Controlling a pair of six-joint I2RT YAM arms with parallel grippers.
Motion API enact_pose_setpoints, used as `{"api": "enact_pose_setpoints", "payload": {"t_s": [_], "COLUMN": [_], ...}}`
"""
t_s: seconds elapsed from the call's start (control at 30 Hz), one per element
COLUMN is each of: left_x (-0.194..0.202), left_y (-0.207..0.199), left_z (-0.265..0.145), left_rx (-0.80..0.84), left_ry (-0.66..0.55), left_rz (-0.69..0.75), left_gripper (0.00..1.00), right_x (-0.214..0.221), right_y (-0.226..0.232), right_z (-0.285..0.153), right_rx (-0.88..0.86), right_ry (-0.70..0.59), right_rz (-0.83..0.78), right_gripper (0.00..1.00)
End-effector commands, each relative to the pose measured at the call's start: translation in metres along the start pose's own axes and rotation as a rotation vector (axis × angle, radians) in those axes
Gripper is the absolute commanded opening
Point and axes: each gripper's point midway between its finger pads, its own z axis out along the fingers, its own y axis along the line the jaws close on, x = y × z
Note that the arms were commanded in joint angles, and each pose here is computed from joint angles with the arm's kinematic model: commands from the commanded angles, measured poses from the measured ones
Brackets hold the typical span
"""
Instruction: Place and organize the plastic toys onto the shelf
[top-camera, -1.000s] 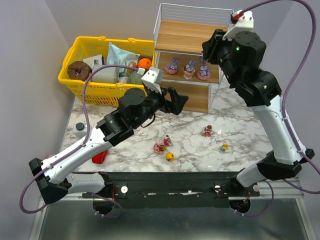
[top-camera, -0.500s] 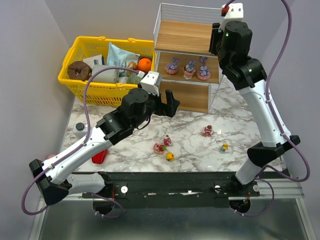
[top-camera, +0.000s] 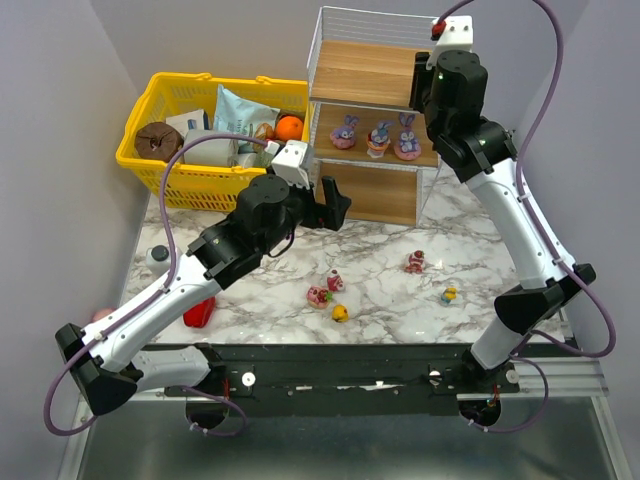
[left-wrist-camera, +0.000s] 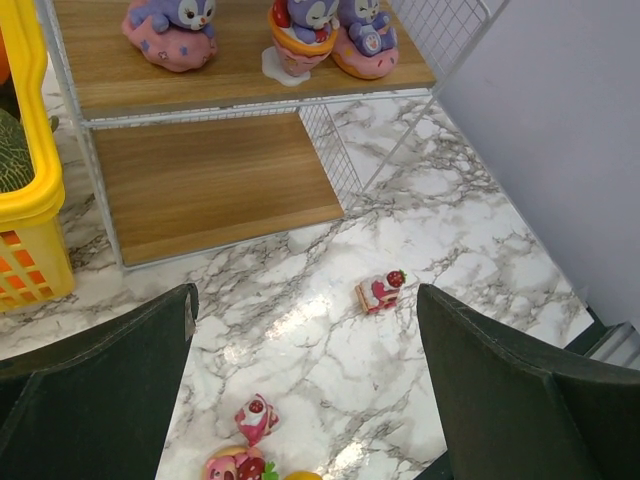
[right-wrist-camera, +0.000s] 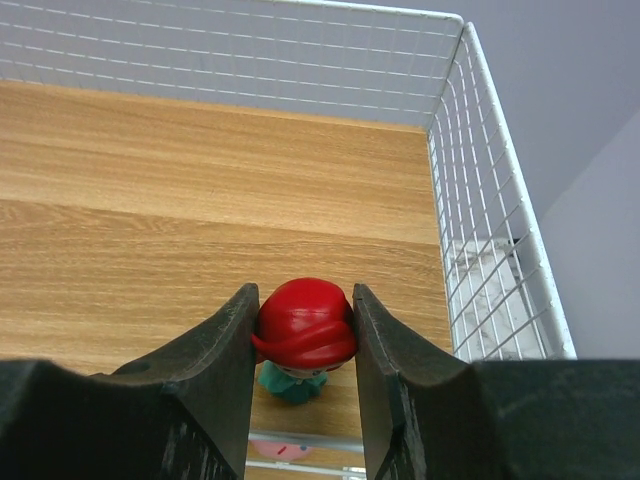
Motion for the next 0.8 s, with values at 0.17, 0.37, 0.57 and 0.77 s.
{"api": "enact_pose_setpoints", "payload": {"t_s": [0.17,0.37,0.57,0.77], "left_x": [0.002,0.002,0.001,0.001], "left_y": [0.007,0.010,0.010,0.008], "left_z": [-0.005,-0.004,-0.004,-0.003], "left_rx": [-0.001,-0.010,-0.008,-0.001], "left_ry": [-0.001,0.001,0.000,-0.002], "left_rz": [-0.022,-0.023,-0.027,-0.028], "left_gripper": [0.99,0.99,0.99,0.99], "right_x": [0.010,0.014,0.011,0.004], "right_y": [-0.005,-0.007,-0.010,-0.010], "right_z": [0.010,0.012,0.010,0.007], "right_rx": [0.052,0.071,0.076,0.063], "right_ry": [-0.027,-0.023,-0.028,-0.038], "right_rz": [0.025,0.022,0.022,0.020], "right_gripper": [0.34,0.40,0.51,0.65]}}
